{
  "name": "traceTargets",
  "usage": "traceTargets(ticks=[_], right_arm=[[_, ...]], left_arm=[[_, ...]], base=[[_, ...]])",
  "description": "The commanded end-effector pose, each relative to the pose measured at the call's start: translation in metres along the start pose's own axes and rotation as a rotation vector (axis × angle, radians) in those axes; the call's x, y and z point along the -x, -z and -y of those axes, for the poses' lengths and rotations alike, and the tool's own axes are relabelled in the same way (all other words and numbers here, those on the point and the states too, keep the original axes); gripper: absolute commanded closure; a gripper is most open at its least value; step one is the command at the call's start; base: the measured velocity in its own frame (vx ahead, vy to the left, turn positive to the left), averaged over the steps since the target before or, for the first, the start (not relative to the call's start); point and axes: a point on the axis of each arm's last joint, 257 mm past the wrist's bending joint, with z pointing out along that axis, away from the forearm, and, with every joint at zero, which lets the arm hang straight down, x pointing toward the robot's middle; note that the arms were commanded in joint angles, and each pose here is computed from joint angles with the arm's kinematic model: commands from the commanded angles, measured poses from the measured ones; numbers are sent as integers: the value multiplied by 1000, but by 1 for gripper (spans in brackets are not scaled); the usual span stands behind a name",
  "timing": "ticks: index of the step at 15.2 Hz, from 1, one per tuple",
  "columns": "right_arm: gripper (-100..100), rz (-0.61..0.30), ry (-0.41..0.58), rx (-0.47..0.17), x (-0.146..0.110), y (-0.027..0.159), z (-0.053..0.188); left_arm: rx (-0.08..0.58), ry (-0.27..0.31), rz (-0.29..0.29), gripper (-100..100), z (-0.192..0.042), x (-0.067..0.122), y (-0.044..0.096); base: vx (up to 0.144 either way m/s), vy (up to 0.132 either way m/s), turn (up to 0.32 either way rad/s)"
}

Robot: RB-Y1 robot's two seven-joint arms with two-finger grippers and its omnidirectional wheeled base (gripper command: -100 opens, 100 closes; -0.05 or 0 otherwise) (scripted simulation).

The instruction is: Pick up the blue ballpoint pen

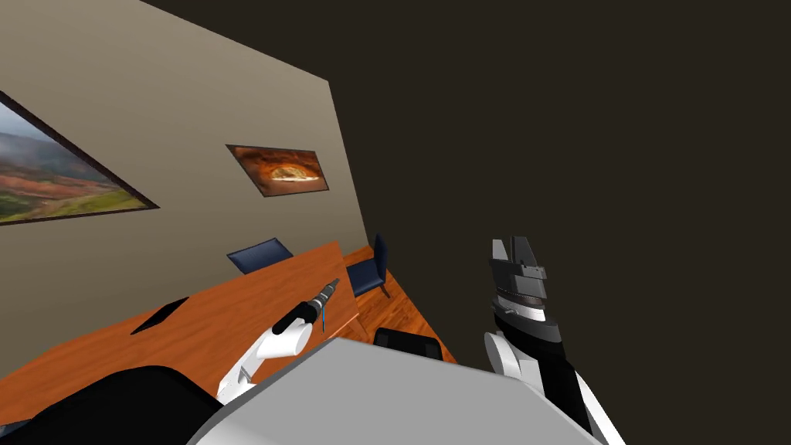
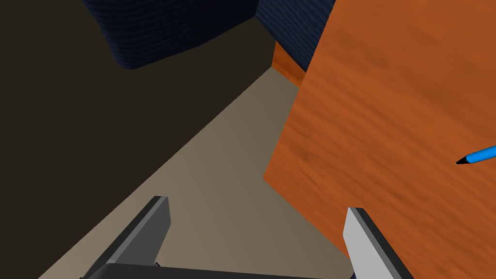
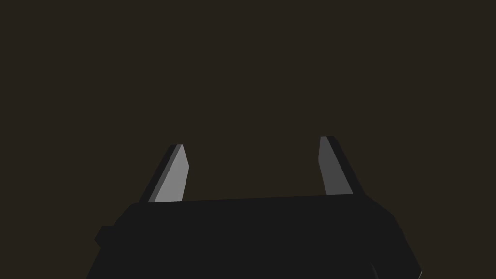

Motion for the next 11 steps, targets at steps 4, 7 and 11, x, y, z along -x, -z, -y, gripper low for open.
traceTargets(ticks=[4, 7, 11], right_arm=[[0, 0, 0, 0, 0, 0, 0], [0, 0, 0, 0, 0, 0, 0], [0, 0, 0, 0, 0, 0, 0]], left_arm=[[155, -39, -66, -100, -62, -6, 3], [236, -50, -111, -100, -92, -11, 8], [344, -69, -170, -100, -136, -14, 19]], base=[[14, 27, -167], [16, 37, -192], [13, 30, -150]])
